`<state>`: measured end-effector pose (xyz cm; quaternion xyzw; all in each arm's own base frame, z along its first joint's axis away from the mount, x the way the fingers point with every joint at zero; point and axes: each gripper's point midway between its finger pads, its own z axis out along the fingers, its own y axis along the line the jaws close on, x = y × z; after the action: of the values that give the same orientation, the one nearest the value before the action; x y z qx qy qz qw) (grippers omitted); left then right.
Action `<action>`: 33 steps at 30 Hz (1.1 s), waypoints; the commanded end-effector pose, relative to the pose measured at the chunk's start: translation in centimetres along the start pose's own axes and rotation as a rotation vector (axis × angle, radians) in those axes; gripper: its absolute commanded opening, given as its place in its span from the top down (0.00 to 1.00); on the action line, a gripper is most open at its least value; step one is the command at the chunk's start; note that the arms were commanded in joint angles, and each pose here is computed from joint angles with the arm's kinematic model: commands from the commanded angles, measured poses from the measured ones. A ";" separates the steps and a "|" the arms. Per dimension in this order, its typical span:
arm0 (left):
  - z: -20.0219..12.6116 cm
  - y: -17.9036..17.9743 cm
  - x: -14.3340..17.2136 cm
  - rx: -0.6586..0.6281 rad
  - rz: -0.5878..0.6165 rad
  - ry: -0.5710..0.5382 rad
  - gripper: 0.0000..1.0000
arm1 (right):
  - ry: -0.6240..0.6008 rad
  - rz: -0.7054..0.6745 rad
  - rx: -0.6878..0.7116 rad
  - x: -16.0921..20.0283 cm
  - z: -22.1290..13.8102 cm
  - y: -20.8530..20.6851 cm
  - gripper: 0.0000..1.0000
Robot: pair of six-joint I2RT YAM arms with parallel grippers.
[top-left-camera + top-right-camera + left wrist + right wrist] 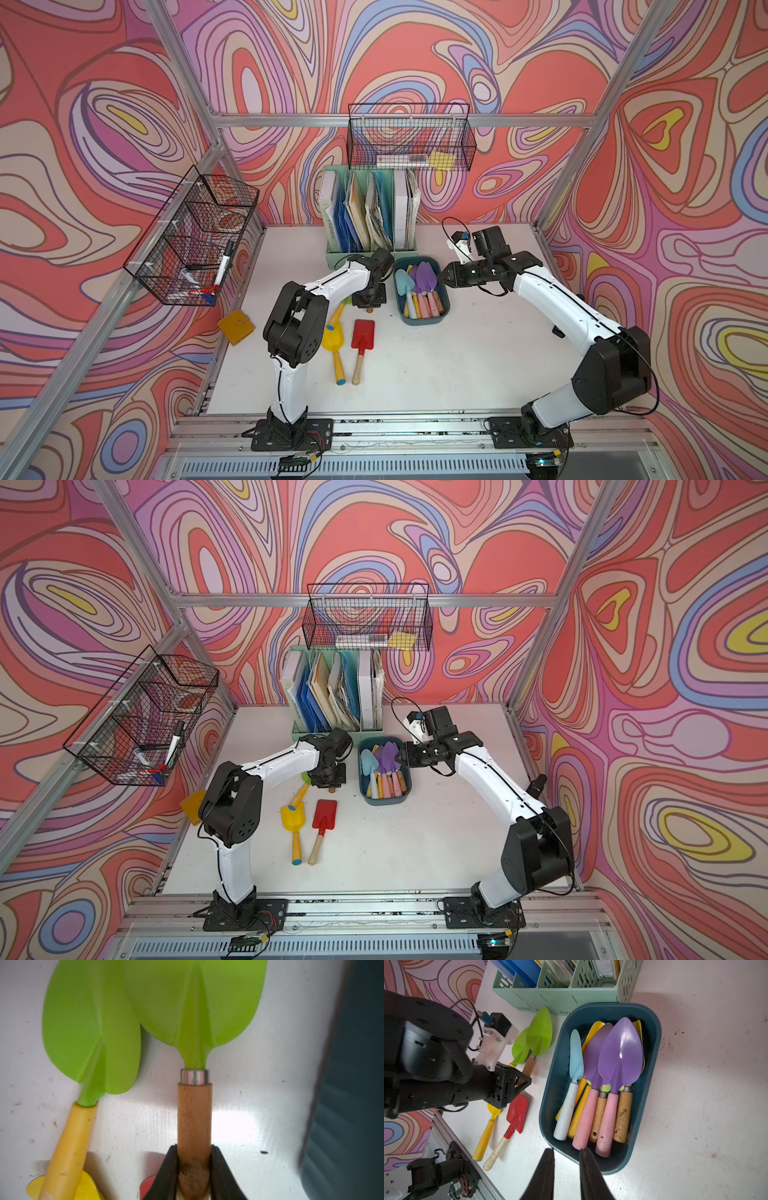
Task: Put the shovel into the storage box
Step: Pick up the shovel from the center of the board.
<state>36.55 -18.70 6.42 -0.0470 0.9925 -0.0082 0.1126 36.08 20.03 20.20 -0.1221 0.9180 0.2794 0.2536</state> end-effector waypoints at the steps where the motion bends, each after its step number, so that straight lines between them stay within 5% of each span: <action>1: -4.3 -0.9 -0.7 0.080 0.021 -0.055 0.88 | -0.030 0.023 -0.035 -0.5 -0.3 0.5 0.77; 13: -9.4 -4.5 2.5 0.233 0.139 -0.064 0.90 | -0.044 0.098 -0.127 -1.8 1.8 1.8 0.71; 33: -11.7 -7.3 3.8 0.313 0.192 -0.060 0.91 | -0.028 0.098 -0.148 -4.0 6.4 4.1 0.63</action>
<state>31.09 -26.02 15.08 0.0598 0.9801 -0.1351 0.1327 39.52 26.87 18.68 -0.0923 0.9021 0.3557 0.2263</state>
